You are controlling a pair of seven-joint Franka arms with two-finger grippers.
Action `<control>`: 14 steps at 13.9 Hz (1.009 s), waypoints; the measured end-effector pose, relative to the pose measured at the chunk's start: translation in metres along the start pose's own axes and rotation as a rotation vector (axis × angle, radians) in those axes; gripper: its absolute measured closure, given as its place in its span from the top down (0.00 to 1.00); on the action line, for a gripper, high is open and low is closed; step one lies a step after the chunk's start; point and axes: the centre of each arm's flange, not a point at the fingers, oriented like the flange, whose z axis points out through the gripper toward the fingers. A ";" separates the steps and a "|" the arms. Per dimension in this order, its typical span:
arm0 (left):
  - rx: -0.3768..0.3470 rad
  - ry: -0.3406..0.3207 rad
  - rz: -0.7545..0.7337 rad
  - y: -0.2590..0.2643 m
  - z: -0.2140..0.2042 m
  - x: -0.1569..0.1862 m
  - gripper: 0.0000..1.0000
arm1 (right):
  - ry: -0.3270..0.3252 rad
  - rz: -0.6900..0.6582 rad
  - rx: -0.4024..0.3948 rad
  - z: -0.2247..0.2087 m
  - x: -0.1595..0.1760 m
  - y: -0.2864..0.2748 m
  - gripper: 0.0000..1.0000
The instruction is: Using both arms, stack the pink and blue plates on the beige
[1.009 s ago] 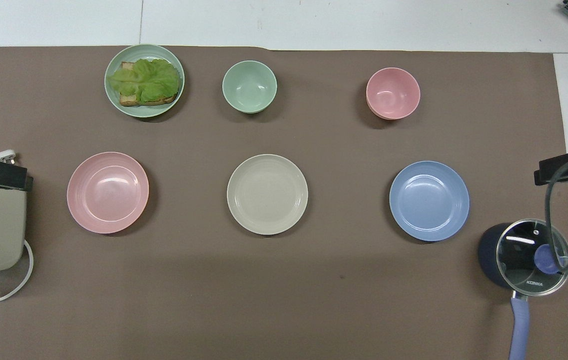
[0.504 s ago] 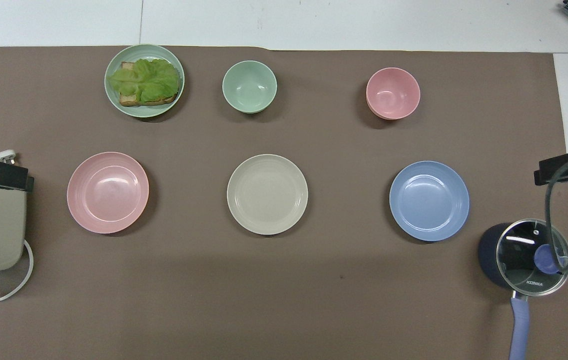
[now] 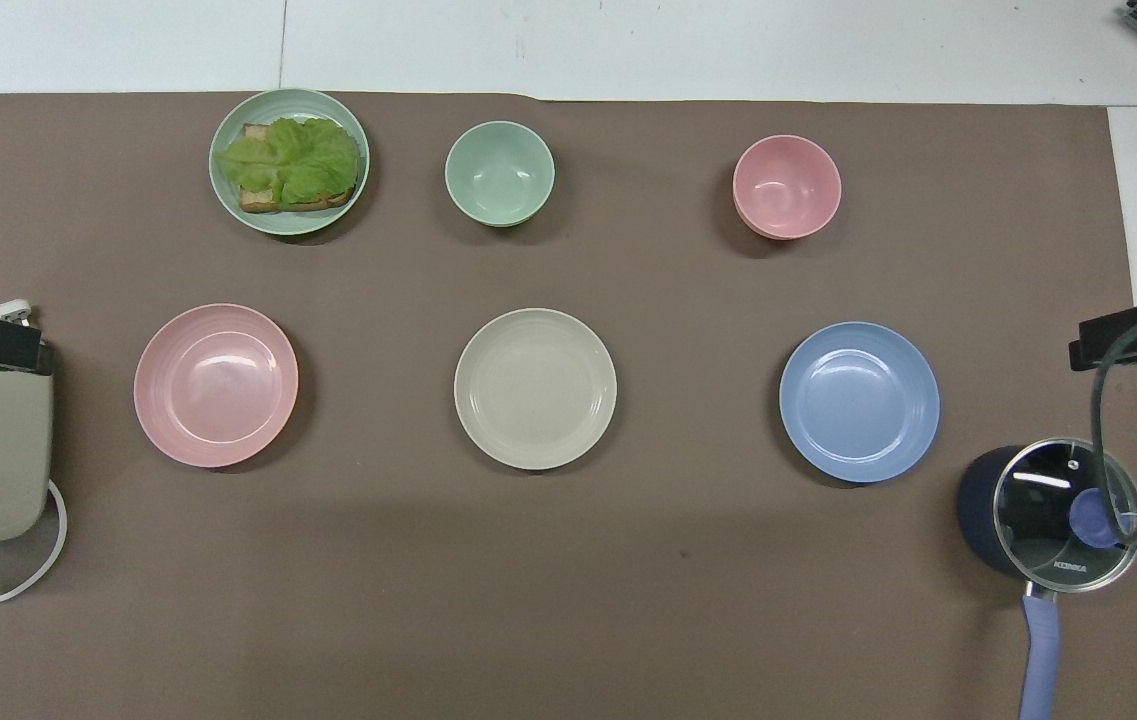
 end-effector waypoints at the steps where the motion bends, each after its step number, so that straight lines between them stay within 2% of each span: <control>1: 0.000 0.004 -0.001 -0.002 0.001 0.001 1.00 | 0.000 0.000 0.000 0.000 0.000 0.000 1.00; 8: 0.000 -0.004 -0.005 -0.004 0.010 0.002 1.00 | 0.000 0.000 0.000 0.000 0.000 0.000 1.00; 14: -0.001 -0.008 -0.061 -0.037 0.067 0.013 1.00 | 0.000 0.000 0.000 0.000 0.000 0.000 1.00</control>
